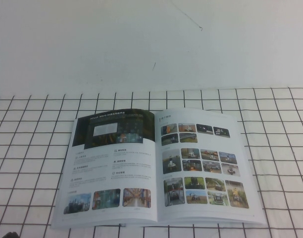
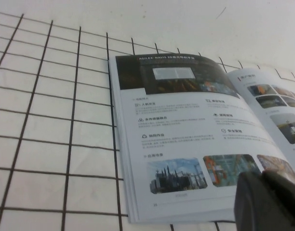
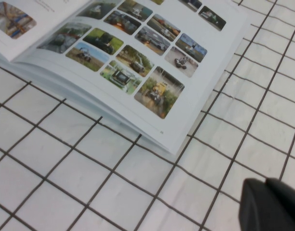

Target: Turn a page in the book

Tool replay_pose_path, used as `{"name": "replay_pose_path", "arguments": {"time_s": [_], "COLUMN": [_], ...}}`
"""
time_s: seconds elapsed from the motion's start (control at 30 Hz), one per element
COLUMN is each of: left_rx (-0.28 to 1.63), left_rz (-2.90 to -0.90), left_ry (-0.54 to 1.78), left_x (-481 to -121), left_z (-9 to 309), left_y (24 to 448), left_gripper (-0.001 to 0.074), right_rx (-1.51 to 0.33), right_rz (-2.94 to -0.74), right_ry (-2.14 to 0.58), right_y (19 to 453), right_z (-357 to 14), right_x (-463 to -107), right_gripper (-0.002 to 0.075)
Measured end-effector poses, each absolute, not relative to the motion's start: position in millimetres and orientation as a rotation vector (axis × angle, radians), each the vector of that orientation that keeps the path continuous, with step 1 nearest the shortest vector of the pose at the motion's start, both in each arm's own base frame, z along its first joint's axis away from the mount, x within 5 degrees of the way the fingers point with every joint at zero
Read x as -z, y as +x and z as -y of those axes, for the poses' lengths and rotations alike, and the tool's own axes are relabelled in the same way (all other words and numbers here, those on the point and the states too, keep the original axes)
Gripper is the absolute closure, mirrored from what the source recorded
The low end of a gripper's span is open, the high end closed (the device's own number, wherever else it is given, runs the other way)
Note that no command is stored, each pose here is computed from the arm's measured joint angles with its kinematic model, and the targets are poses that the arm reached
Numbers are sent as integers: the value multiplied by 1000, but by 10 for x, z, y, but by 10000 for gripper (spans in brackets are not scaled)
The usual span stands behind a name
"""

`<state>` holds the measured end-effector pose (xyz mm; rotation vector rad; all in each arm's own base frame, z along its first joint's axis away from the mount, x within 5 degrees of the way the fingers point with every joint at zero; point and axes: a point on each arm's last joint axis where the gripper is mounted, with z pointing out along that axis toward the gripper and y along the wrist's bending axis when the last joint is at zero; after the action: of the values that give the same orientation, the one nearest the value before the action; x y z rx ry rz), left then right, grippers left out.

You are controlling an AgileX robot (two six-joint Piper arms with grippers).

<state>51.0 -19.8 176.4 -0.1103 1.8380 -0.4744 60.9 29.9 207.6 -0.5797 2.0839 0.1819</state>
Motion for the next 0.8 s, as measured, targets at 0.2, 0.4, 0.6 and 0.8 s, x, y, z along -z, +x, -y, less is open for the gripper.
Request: {"name": "replay_pose_path", "arguments": {"time_s": [0.2,0.4,0.6,0.8], "left_rx": [382,258,207,211], "left_rz": [-1749,-1723,-1852,-1865], "left_ry": [-86,-51,-88,-99], "left_x": [-1831,-1848,-1730,-1729], "left_z": [147,89,47,46], "left_y": [539,552,532,527], "left_gripper": [738,738,738,738], "right_rx": [-182,-182,-182,-182], "right_rz": [-2084,-2084,-2084,-2084], "right_ry": [-580,-580,-580,-580], "right_y": [609,609,609,609], "right_z": [-299,-299,-299,-299], "right_x": [-2076,-2076,-2076,-2076], "right_gripper": [728,728,728,728]}}
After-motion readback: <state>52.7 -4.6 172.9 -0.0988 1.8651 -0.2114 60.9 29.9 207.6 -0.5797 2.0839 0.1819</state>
